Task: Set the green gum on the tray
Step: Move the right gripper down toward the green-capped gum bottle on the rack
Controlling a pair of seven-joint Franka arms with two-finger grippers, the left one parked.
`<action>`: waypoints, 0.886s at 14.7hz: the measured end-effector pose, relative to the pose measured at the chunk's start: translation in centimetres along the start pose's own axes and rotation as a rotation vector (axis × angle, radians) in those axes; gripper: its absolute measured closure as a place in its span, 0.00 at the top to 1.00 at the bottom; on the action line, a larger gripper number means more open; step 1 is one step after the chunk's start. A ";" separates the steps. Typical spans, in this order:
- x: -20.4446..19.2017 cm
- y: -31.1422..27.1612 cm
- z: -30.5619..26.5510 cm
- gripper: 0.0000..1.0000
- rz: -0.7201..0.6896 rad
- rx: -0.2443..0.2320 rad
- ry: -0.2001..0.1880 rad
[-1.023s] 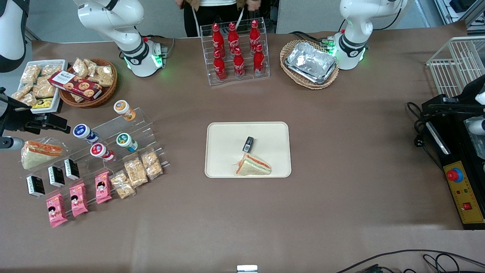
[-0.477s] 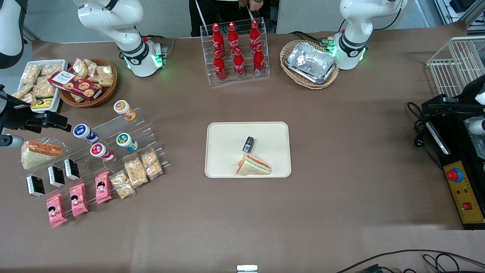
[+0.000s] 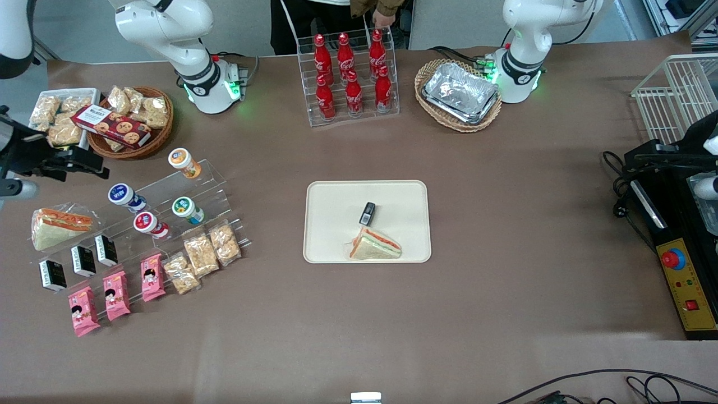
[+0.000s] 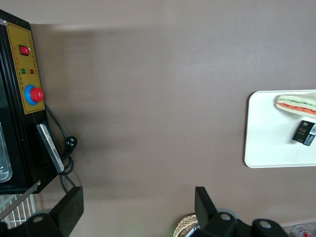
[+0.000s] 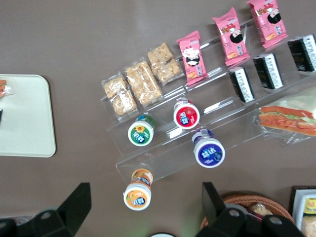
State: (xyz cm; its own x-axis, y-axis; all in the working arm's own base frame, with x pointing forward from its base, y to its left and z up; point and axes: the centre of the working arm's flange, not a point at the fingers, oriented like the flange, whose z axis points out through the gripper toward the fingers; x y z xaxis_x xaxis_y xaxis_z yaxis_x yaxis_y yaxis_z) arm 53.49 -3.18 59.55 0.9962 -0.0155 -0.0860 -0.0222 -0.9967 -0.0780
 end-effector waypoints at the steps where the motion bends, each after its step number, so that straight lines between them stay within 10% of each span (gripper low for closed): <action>1: -0.4 -0.2 0.9 1.00 -0.006 0.004 0.016; 13: -1.8 -5.0 18.4 1.00 -0.044 -0.013 0.063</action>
State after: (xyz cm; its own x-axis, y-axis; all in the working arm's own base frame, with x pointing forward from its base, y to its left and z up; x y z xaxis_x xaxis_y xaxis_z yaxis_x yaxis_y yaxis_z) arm 50.23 3.33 41.86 0.9995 0.0234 -0.0201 0.0220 -0.9975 -0.0673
